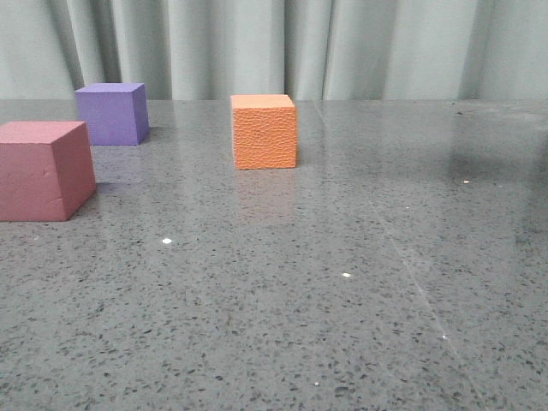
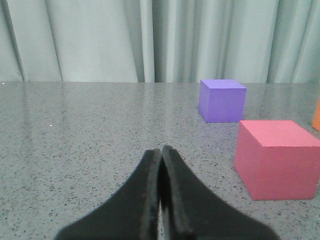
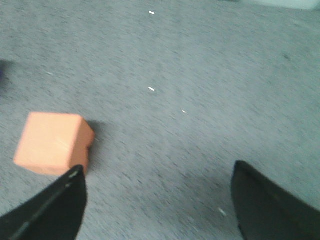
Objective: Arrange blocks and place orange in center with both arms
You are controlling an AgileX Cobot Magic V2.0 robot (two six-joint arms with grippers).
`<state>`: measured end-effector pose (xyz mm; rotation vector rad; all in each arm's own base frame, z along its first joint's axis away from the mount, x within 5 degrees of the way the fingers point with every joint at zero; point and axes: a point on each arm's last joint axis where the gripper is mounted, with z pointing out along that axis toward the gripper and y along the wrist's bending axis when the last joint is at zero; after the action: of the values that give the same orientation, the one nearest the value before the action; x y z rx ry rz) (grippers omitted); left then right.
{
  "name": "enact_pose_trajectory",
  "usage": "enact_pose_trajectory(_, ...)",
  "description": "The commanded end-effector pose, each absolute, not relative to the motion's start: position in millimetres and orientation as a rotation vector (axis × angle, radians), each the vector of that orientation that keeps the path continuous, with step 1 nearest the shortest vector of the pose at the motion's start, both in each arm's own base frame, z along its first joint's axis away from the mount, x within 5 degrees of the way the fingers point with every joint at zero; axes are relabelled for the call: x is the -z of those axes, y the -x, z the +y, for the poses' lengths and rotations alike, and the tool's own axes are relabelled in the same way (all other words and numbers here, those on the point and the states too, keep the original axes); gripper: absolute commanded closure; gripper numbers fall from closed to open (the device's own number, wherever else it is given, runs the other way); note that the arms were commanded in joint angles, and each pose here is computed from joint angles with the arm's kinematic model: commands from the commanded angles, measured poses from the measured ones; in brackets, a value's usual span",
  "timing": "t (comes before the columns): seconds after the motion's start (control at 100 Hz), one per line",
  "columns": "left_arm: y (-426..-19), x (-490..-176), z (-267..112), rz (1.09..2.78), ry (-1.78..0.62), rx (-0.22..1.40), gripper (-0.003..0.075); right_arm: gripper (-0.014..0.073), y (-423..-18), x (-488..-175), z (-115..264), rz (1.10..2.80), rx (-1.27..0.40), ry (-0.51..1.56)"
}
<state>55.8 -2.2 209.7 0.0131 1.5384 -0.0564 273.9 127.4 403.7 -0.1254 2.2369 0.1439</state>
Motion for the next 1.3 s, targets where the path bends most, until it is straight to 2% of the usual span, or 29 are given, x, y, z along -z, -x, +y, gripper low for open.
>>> enact_pose_trajectory(0.0,-55.2,-200.0,-2.8,1.482,-0.010,0.071,0.0739,0.0106,-247.1,-422.2,99.9,2.099,-0.143,0.114)
enact_pose_trajectory(0.18,-55.2,-200.0,-2.8,1.482,-0.010,0.071,0.0739,0.0333,-200.8,-408.4,57.3,2.067,-0.085,0.045)
enact_pose_trajectory(0.36,-55.2,-200.0,-2.8,1.482,-0.010,0.071,0.0739,0.0595,-163.5,-399.1,38.5,2.026,-0.061,0.039)
enact_pose_trajectory(0.43,-55.2,-200.0,-2.8,1.482,-0.010,0.071,0.0739,0.0667,-154.8,-396.3,34.8,2.020,-0.061,0.035)
enact_pose_trajectory(0.6,-55.2,-200.0,-2.8,1.482,-0.010,0.071,0.0739,0.0656,-141.4,-390.6,28.2,2.022,-0.047,0.028)
enact_pose_trajectory(1.111,-55.2,-200.0,-2.8,1.482,-0.010,0.071,0.0739,0.0656,-141.1,-389.5,27.3,2.028,-0.034,0.029)
enact_pose_trajectory(1.291,-55.2,-200.0,-2.8,1.482,-0.010,0.071,0.0739,0.0656,-125.4,-383.0,22.2,1.930,-0.056,0.057)
